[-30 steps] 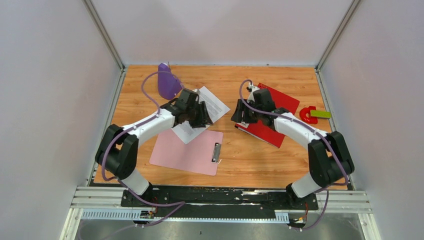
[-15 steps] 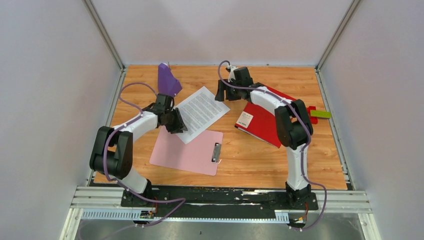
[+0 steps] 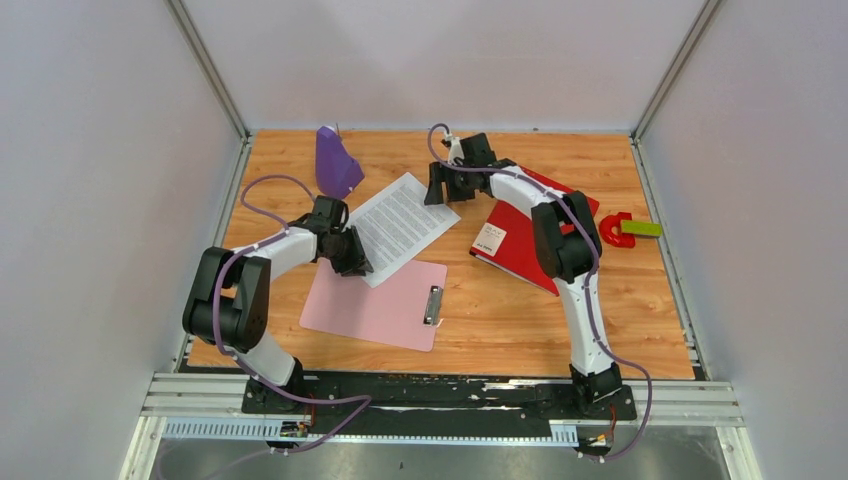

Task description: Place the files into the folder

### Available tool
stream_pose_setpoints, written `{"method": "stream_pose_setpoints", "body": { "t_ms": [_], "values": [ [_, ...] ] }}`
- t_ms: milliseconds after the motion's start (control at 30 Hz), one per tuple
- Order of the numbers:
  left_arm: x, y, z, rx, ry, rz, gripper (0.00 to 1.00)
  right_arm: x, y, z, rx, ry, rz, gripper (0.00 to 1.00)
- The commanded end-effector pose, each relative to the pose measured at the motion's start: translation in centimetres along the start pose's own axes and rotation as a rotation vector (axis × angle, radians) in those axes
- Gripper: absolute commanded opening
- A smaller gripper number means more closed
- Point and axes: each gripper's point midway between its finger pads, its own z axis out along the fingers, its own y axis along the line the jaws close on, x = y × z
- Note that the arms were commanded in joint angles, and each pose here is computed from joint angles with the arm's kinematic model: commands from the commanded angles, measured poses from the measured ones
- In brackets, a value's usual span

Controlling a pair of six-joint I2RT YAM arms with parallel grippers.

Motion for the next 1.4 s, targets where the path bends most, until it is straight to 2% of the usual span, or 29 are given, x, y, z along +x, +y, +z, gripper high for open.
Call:
{"method": "stream_pose_setpoints", "body": {
  "t_ms": [0,167,400,633,833,1100,1367],
  "values": [
    [-0.3,0.7,0.3,-0.022,-0.016,0.015,0.33,2.2,1.2,0.2,-0.092,0.09,0.004,0.72],
    [-0.2,0.6,0.5,-0.011,-0.012,0.007,0.33,2.6,3.9,-0.5,-0.243,0.119,0.038,0.72],
    [0.1,0.7,1.0,-0.007,-0.004,-0.006,0.33,2.7,4.8,-1.0,-0.3,0.127,0.047,0.71],
    [0.1,1.4,0.4,-0.05,-0.009,0.008,0.32,-1.6,1.6,-2.6,-0.108,-0.006,-0.029,0.71],
    [-0.5,1.3,0.0,-0.063,-0.026,0.021,0.32,-1.6,-1.2,-2.0,0.005,-0.005,-0.066,0.73],
    [-0.5,1.2,0.0,-0.06,-0.021,0.024,0.32,0.9,-3.4,-0.4,0.043,0.067,-0.048,0.73],
    [-0.4,1.1,0.5,-0.046,-0.019,0.015,0.32,5.1,1.0,-0.2,-0.125,0.192,-0.041,0.73]
  ]
}}
